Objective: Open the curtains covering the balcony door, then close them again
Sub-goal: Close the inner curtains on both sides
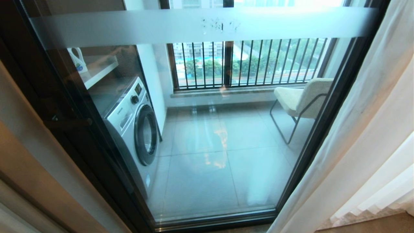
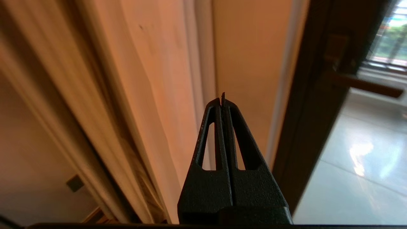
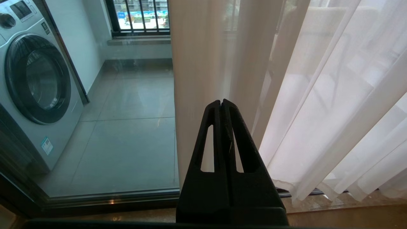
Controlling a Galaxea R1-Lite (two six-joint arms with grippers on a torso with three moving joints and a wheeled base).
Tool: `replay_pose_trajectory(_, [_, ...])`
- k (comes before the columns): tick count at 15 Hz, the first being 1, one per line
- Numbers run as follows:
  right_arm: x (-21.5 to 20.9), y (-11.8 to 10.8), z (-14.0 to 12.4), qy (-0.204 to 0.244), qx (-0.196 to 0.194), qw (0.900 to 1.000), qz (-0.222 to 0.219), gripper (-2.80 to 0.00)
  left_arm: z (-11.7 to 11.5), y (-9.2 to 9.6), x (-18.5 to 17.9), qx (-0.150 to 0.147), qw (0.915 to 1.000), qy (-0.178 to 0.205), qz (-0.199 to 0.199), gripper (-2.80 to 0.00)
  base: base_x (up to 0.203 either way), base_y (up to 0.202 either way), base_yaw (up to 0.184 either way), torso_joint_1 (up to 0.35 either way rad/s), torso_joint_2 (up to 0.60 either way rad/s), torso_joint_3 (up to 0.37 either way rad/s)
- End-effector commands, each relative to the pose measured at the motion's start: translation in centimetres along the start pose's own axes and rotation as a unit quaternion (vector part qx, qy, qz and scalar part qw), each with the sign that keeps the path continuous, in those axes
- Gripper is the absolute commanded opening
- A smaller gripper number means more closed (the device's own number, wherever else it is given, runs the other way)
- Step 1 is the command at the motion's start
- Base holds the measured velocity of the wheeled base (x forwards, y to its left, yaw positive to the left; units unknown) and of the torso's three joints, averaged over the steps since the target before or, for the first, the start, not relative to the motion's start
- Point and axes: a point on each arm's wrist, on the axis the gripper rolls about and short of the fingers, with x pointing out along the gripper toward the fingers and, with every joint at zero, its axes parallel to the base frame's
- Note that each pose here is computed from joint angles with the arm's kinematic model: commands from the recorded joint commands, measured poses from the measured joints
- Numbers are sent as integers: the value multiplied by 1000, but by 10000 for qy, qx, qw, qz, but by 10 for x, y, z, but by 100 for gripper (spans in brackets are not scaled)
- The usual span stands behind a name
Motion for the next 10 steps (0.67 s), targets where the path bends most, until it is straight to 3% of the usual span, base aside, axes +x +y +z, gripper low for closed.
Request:
replay_pose_trajectory(1, [0,0,0,-1,-4,10000,3,-280,21,-18,25,218,9991,266,247,-280,0,0,0,0,0,0])
replay_pose_trajectory(5, [0,0,0,4,-4,10000,7,-280,46,-41,56,114,9959,478,756,-280,0,0,0,0,0,0])
replay_pose_trajectory(7, [0,0,0,4,-4,10000,0,-280,52,-53,74,16,9903,614,1249,-280,0,0,0,0,0,0])
replay_pose_trajectory(8, [0,0,0,4,-4,10000,0,-280,53,-55,78,-13,9862,617,1538,-280,0,0,0,0,0,0])
replay_pose_trajectory(10, [0,0,0,4,-4,10000,-1,-280,56,-52,77,-83,9836,566,1709,-280,0,0,0,0,0,0])
